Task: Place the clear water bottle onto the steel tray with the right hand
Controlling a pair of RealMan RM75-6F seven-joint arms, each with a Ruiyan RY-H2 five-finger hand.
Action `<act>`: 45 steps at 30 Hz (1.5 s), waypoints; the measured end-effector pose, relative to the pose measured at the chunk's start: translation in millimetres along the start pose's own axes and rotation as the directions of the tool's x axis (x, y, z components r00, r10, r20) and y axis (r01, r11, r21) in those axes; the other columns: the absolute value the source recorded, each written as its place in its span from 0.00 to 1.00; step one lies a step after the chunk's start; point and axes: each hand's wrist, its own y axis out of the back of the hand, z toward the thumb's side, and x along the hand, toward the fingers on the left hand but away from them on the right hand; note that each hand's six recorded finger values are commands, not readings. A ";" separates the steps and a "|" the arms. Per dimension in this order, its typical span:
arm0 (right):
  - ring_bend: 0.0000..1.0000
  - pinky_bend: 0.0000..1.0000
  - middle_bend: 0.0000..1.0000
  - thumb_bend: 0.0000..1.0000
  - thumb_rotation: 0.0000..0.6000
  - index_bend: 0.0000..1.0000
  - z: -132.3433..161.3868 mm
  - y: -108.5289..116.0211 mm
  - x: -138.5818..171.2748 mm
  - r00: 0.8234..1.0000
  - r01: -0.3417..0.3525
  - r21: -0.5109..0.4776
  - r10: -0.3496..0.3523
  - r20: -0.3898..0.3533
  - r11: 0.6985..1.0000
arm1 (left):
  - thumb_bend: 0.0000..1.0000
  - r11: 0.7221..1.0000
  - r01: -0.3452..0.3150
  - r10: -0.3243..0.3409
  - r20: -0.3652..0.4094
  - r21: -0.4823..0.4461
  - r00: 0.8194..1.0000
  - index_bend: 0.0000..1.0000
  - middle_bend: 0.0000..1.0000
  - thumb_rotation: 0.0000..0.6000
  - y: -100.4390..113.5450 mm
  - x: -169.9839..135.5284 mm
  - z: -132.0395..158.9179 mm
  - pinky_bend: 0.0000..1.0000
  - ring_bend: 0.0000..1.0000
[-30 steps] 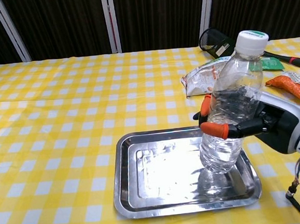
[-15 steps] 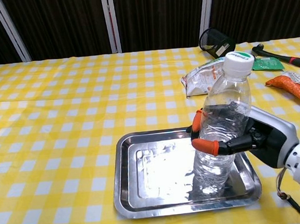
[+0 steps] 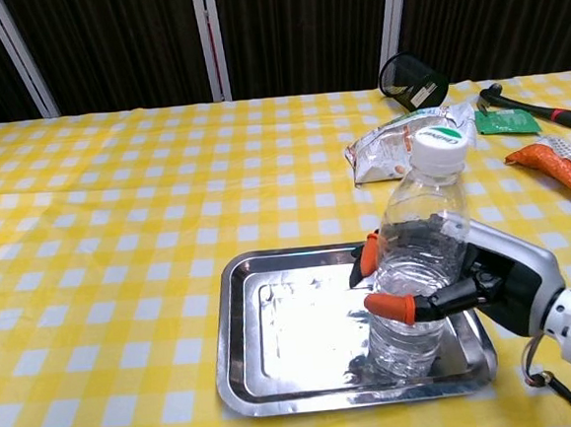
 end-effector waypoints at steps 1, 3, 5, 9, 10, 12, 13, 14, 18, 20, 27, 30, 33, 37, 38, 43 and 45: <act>0.08 0.00 0.33 0.35 1.00 0.37 -0.9 -0.6 0.3 1.000 -0.007 -0.002 0.008 0.005 1.000 | 0.18 1.000 0.001 -0.001 0.000 0.000 1.000 0.19 0.00 1.00 -0.1 0.0 0.0 0.00 0.00; 0.06 0.00 0.30 0.34 1.00 0.33 -2.9 -2.3 0.9 1.000 -0.022 -0.006 0.022 0.016 1.000 | 0.18 1.000 0.002 -0.002 -0.001 0.001 1.000 0.19 0.00 1.00 -0.3 0.0 0.0 0.00 0.00; 0.05 0.00 0.27 0.33 1.00 0.29 -3.8 -3.1 1.2 0.999 -0.030 -0.008 0.030 0.020 1.000 | 0.18 1.000 0.003 -0.003 0.000 0.001 1.000 0.19 0.00 1.00 -0.5 0.0 0.3 0.00 0.00; 0.03 0.00 0.20 0.31 1.00 0.23 -3.6 -3.5 1.9 0.999 -0.047 -0.011 0.047 0.020 0.999 | 0.18 1.000 0.005 -0.005 0.001 0.004 1.000 0.19 0.00 1.00 -0.9 0.0 0.6 0.00 0.00; 0.02 0.00 0.19 0.30 1.00 0.22 -3.3 -3.4 2.1 0.999 -0.051 -0.012 0.051 0.020 0.999 | 0.18 1.000 0.006 -0.006 0.001 0.004 1.000 0.19 0.00 1.00 -1.2 0.0 0.7 0.00 0.00; 0.01 0.00 0.18 0.29 1.00 0.21 -2.3 -2.4 3.0 0.998 -0.057 -0.015 0.057 0.017 0.998 | 0.18 1.000 0.009 -0.009 0.001 0.005 1.000 0.19 0.00 1.00 -1.8 0.0 1.0 0.00 0.00; 0.01 0.00 0.17 0.29 1.00 0.21 -2.0 -1.8 3.5 0.998 -0.059 -0.016 0.060 0.017 0.998 | 0.18 1.000 0.009 -0.009 0.002 0.007 1.000 0.19 0.00 1.00 -2.0 0.0 1.2 0.00 0.00; 0.01 0.00 0.17 0.29 1.00 0.21 -1.7 -0.9 4.3 0.998 -0.062 -0.018 0.062 0.016 0.998 | 0.18 1.000 0.010 -0.010 0.002 0.008 1.000 0.19 0.00 1.00 -2.2 0.0 1.3 0.00 0.00; 0.00 0.00 0.16 0.29 1.00 0.21 0.5 8.1 9.2 0.998 -0.068 -0.016 0.068 0.014 0.998 | 0.18 1.000 0.015 -0.015 0.005 0.014 1.000 0.19 0.00 1.00 -3.7 0.0 2.7 0.00 0.00; 0.00 0.00 0.16 0.29 1.00 0.21 2.0 14.4 11.6 0.998 -0.067 -0.007 0.067 0.013 0.998 | 0.18 1.000 0.016 -0.016 0.007 0.016 1.000 0.19 0.00 1.00 -4.4 -0.1 3.6 0.00 0.00; 0.00 0.00 0.13 0.29 1.00 0.19 8.8 44.6 27.3 0.998 -0.054 0.024 0.054 0.014 0.998 | 0.18 1.000 0.020 -0.020 0.011 0.023 1.000 0.19 0.00 1.00 -6.0 -0.7 6.2 0.00 0.00; 0.00 0.00 0.13 0.29 1.00 0.19 7.7 55.5 39.9 0.997 -0.072 0.062 0.070 0.032 0.995 | 0.18 1.000 0.019 -0.020 0.015 0.022 1.000 0.19 0.00 1.00 -5.8 -1.2 7.1 0.00 0.00; 0.00 0.00 0.13 0.29 1.00 0.19 6.6 69.3 56.8 0.993 -0.101 0.126 0.094 0.065 0.987 | 0.18 1.000 0.016 -0.017 0.014 0.017 1.000 0.19 0.00 1.00 -4.8 -1.4 6.7 0.00 0.00; 0.00 0.00 0.13 0.29 1.00 0.19 7.9 89.6 87.0 0.981 -0.168 0.205 0.142 0.133 0.964 | 0.18 1.000 0.012 -0.012 0.009 0.010 1.000 0.19 0.00 1.00 -3.0 -1.6 4.9 0.00 0.00; 0.00 0.00 0.13 0.29 1.00 0.19 9.0 94.7 95.0 0.975 -0.189 0.221 0.157 0.154 0.957 | 0.18 1.000 0.011 -0.011 0.008 0.008 1.000 0.19 0.00 1.00 -2.6 -1.7 4.6 0.00 0.00; 0.00 0.00 0.13 0.29 1.00 0.19 30.8 132.5 135.3 0.955 -0.243 0.311 0.169 0.246 0.919 | 0.18 1.000 0.009 -0.009 0.008 0.004 1.000 0.19 0.00 1.00 -1.7 -3.1 4.2 0.00 0.00; 0.00 0.00 0.13 0.29 1.00 0.19 41.7 146.7 144.9 0.958 -0.221 0.362 0.132 0.255 0.905 | 0.18 1.000 0.010 -0.010 0.007 0.006 1.000 0.19 0.00 1.00 -2.0 -2.9 4.0 0.00 0.00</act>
